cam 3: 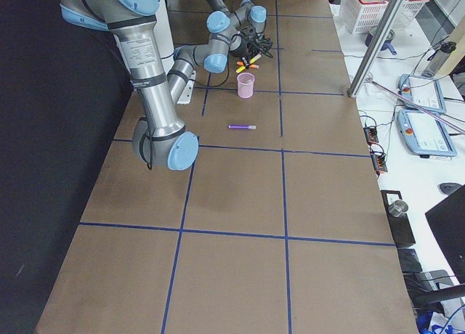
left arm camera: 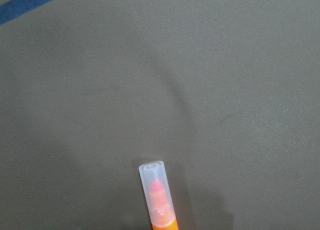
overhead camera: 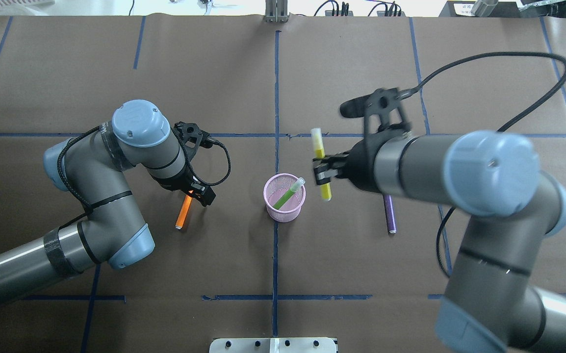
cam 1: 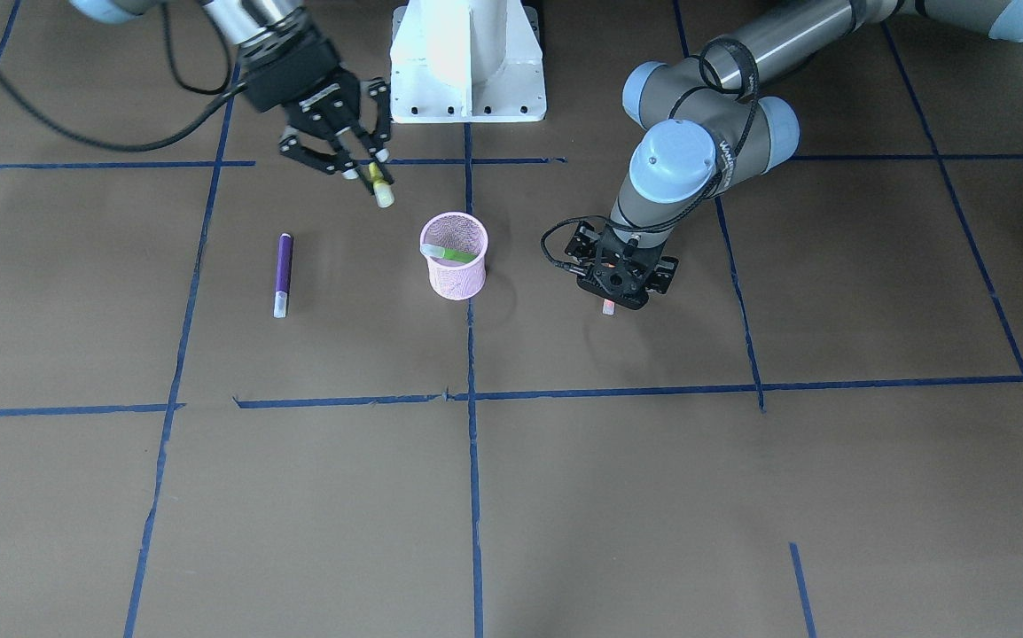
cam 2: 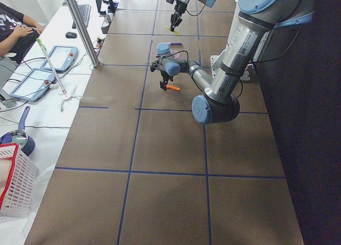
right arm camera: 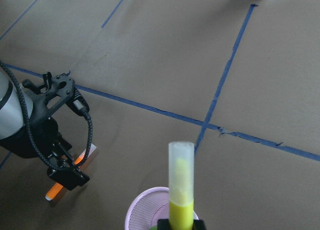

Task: Collect pens into pen holder
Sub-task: 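Carry the yellow highlighter over the pen cup with the right gripper, then lower the yellow highlighter into the cup and open the right gripper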

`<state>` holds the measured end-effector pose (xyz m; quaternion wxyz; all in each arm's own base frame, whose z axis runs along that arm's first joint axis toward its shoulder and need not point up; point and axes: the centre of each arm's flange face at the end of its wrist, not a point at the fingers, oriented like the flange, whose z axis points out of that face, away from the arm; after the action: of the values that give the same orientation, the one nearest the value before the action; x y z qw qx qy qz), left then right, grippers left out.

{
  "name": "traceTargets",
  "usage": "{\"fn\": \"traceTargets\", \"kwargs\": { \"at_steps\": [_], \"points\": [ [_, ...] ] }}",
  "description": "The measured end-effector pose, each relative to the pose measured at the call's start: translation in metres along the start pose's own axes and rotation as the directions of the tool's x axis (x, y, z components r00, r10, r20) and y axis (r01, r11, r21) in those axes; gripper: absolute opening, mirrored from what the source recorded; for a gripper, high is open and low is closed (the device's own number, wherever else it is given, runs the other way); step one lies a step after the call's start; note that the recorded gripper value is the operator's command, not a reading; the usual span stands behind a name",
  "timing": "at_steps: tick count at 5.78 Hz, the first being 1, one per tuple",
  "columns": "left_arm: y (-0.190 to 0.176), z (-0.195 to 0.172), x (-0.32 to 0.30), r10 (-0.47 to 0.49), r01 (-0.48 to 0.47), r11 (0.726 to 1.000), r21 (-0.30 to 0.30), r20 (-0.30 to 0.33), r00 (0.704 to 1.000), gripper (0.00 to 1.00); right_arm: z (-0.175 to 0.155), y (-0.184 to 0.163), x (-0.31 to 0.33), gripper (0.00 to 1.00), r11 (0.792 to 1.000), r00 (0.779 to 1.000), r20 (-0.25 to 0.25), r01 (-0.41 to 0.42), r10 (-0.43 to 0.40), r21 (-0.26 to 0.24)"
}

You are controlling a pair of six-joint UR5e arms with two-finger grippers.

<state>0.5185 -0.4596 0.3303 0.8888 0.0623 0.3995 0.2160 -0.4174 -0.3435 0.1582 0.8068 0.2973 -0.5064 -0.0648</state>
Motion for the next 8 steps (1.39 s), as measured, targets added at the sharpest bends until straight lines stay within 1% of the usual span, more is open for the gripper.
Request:
{"fn": "traceTargets", "kwargs": {
  "at_steps": [1,2,4,6,7,8],
  "points": [
    [0.000,-0.001,0.000,0.001,-0.001,1.000,0.001,-0.001,1.000,1.00,0.006,0.014,-0.032,0.00,0.999,1.000,-0.024,0.021,-0.021,0.025],
    [0.000,-0.002,0.001,0.003,-0.003,1.000,0.003,-0.003,1.000,1.00,0.007,0.017,-0.048,0.00,0.998,0.999,-0.036,0.030,-0.028,0.058],
    [0.000,-0.003,0.002,0.002,-0.002,1.000,0.003,-0.004,1.000,1.00,0.020,0.005,-0.054,0.00,0.992,0.997,-0.073,0.037,-0.029,0.121],
    [0.000,-0.003,0.002,0.003,-0.003,1.000,0.003,-0.004,1.000,1.00,0.057,-0.019,-0.038,0.00,0.985,0.994,-0.109,0.029,-0.010,0.172],
    [0.000,-0.003,0.002,0.004,-0.004,1.000,0.003,-0.004,1.000,1.00,0.082,-0.026,-0.029,0.01,0.982,0.993,-0.119,0.022,0.000,0.188],
    [0.000,-0.003,0.002,0.003,-0.003,1.000,0.003,-0.004,1.000,1.00,0.108,-0.023,-0.021,0.01,0.981,0.993,-0.118,0.013,0.010,0.193]
  ]
}}
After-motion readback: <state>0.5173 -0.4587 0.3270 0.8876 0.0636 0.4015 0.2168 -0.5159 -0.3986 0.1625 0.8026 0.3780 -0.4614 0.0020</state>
